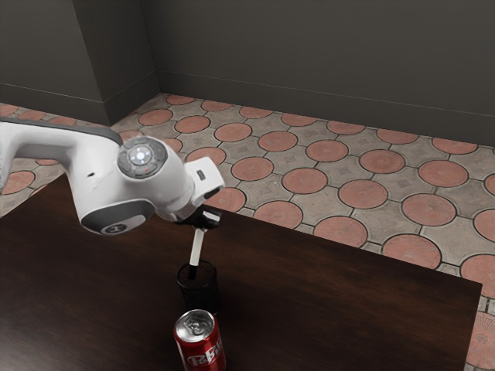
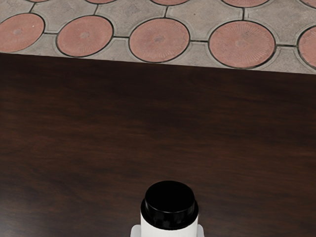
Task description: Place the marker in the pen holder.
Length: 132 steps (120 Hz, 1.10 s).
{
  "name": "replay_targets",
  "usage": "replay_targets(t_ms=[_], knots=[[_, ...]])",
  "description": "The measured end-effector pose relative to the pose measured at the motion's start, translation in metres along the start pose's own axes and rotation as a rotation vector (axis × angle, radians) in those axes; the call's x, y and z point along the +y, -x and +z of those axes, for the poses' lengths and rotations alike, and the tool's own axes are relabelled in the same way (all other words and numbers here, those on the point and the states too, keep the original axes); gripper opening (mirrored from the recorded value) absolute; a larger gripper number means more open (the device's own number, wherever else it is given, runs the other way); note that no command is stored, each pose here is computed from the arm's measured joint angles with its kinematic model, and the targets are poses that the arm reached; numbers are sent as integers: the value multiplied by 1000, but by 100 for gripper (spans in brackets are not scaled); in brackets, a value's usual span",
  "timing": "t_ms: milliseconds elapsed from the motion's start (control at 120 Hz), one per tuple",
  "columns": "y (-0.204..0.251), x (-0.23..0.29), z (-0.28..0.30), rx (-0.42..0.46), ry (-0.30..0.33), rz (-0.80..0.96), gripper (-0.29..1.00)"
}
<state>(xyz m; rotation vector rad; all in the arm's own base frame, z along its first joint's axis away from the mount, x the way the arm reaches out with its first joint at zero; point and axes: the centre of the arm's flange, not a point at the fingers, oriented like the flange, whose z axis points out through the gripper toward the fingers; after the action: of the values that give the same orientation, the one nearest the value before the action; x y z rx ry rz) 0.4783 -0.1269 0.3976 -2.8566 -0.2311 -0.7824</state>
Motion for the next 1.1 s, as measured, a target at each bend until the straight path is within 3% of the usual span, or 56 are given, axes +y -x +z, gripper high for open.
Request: replay_targets(t_ms=[242, 417, 533, 642, 708, 867, 992, 1100], knots=[[4, 1, 11, -15, 3, -13, -8], [3, 2, 9, -11, 10, -24, 30], [0, -3, 8, -12, 2, -38, 47], [-45, -30, -6, 19, -26, -128, 56], [-105, -43, -37, 13, -11, -256, 60], [-224, -84, -99, -90, -7, -370, 65], [-254, -118, -151, -173, -15, -356, 68], [-248, -133, -168, -279, -30, -301, 69]])
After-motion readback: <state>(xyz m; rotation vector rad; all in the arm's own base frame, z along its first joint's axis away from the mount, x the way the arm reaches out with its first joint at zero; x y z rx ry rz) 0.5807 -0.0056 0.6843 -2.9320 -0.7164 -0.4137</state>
